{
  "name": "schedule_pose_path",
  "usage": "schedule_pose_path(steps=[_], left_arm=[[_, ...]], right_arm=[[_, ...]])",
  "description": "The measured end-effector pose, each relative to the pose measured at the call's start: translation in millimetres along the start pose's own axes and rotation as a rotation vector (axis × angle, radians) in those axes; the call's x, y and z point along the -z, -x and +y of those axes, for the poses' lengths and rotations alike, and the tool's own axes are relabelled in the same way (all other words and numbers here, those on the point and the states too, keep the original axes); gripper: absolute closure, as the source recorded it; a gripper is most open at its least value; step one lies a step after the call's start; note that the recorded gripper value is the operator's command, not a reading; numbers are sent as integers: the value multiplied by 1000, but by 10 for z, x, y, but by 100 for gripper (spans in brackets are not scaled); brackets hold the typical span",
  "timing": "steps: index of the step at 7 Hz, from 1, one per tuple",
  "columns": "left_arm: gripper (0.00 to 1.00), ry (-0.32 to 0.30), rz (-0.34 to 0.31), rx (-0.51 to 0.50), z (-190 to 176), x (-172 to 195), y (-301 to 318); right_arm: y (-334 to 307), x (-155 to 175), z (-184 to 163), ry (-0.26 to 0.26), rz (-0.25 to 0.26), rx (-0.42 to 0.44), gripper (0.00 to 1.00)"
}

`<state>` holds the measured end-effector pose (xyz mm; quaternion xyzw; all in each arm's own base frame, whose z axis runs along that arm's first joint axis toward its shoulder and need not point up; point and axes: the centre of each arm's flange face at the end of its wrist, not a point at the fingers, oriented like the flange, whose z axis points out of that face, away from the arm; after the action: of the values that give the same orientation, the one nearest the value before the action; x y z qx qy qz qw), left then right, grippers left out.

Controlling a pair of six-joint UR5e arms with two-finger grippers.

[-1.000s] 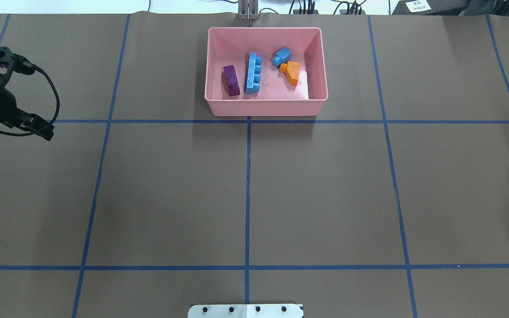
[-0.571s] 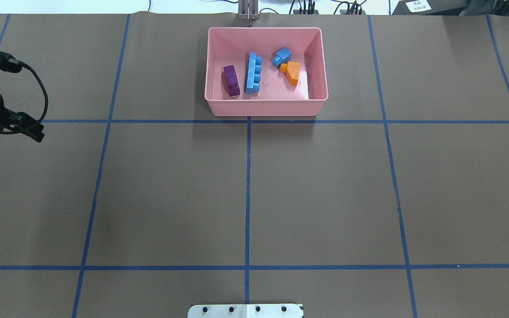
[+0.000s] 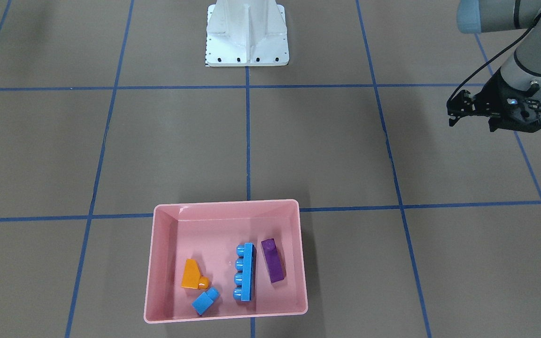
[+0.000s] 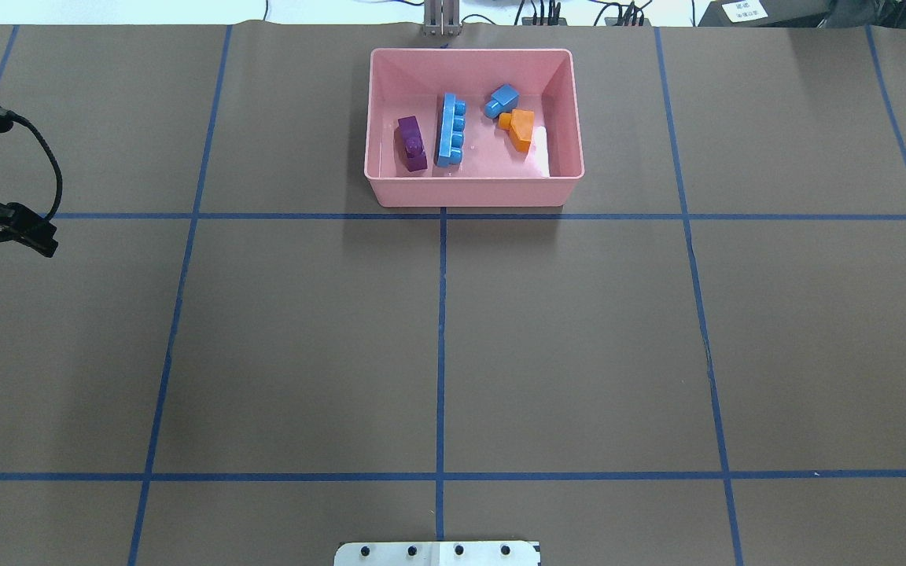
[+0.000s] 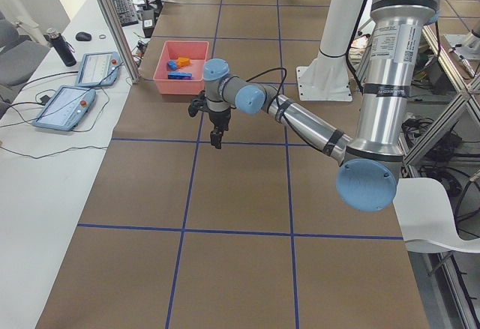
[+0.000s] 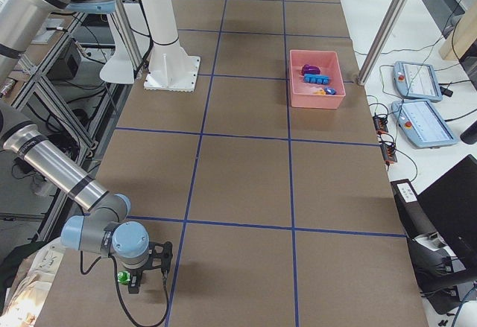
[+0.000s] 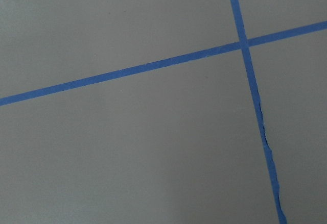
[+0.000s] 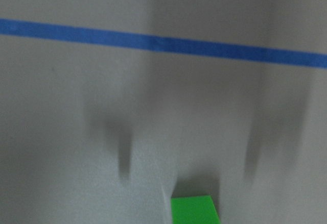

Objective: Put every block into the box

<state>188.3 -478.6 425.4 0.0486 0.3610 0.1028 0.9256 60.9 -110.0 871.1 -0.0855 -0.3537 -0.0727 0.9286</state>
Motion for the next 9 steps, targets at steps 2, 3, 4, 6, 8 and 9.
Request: schedule_pose_path(steps=[2, 3, 4, 6, 8, 9], left_arm=[[0, -8, 4, -6, 7, 43, -31], [0, -10, 5, -8, 8, 52, -39], [0, -11, 5, -8, 6, 56, -44], [0, -12, 6, -9, 3, 63, -47], [0, -13, 6, -9, 4, 71, -48], [0, -14, 6, -9, 9, 76, -49]], right_arm=[[-140, -221, 239, 23, -31, -38, 99], [-189, -292, 324, 24, -35, -46, 100], [-209, -317, 361, 20, -38, -48, 100], [-66, -62, 104, -62, -53, -37, 100], [343, 710, -848, -192, -54, -57, 100], [653, 1175, -1530, -240, -70, -78, 100]])
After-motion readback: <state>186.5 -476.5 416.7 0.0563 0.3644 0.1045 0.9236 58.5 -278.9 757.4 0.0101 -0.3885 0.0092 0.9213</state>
